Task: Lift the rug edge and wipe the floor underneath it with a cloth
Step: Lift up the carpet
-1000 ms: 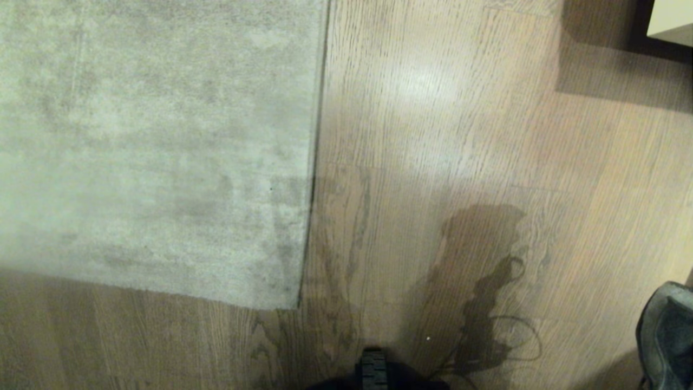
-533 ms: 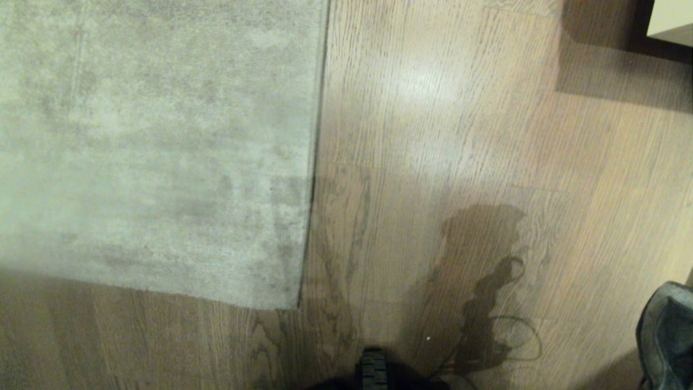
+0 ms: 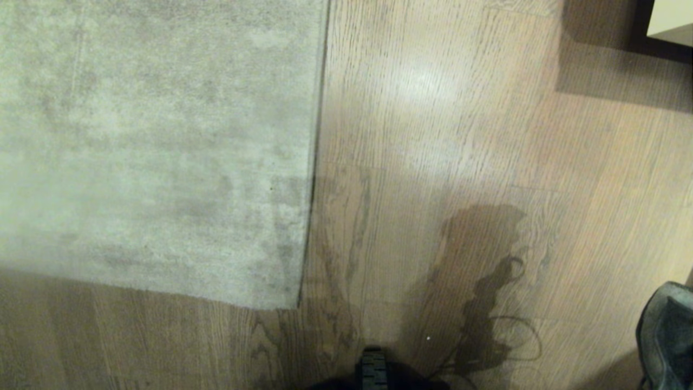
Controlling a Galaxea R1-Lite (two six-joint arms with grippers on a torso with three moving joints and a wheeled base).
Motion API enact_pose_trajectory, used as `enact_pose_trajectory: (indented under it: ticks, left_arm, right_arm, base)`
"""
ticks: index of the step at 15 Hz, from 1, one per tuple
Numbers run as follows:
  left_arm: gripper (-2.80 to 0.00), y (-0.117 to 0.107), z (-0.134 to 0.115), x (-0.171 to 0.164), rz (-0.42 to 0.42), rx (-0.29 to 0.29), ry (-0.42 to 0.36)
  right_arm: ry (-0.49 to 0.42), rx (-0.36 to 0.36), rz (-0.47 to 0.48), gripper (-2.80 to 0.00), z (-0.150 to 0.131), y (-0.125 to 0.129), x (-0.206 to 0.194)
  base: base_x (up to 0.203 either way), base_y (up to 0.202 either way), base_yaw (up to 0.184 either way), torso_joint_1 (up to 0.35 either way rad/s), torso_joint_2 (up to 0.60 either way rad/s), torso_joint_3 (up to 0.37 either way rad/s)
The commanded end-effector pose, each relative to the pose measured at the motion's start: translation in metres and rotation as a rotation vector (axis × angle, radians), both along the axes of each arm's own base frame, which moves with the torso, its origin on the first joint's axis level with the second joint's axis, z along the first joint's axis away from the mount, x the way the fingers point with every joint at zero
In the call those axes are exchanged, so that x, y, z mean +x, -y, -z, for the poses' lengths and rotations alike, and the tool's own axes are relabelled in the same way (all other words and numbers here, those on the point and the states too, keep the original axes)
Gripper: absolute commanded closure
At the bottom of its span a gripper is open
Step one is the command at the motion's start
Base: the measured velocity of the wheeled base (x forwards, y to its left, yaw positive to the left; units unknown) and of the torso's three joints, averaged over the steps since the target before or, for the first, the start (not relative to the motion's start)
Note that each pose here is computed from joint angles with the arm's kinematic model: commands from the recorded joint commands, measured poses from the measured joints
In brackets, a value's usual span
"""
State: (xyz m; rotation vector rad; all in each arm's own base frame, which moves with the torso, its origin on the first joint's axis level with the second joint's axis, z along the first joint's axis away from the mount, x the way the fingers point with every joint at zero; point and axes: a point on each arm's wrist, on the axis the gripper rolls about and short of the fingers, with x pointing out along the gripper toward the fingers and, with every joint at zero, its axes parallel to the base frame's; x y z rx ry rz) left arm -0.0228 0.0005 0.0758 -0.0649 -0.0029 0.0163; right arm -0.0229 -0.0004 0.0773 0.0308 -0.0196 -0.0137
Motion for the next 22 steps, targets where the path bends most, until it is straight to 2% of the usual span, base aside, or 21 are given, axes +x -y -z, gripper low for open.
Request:
enact_pose_trajectory:
  ticks: [1,9,12,22]
  left_arm:
    - [0.0,0.0,-0.0001,0.0001,0.0,-0.001,-0.001]
    - [0.0,0.0,-0.0002,-0.0001,-0.002,-0.003,-0.002]
    - [0.0,0.0,-0.0007,0.0019,-0.002,-0.002,-0.047]
    - [0.0,0.0,0.0002,-0.0005,-0.002,-0.004,-0.012]
  right_arm:
    - [-0.001,0.0,0.0,0.0,-0.0001,0.0,0.0001]
    - [-0.001,0.0,0.0,0.0,-0.0001,0.0,0.0001]
    - [-0.001,0.0,0.0,0.0,-0.0001,0.0,0.0001]
    - [-0.001,0.0,0.0,0.0,-0.0001,0.0,0.0001]
  base:
    - [0.0,0.0,0.0,0.0,0.0,0.0]
    - [0.0,0.0,0.0,0.0,0.0,0.0]
    - [0.0,0.0,0.0,0.0,0.0,0.0]
    - [0.0,0.0,0.0,0.0,0.0,0.0]
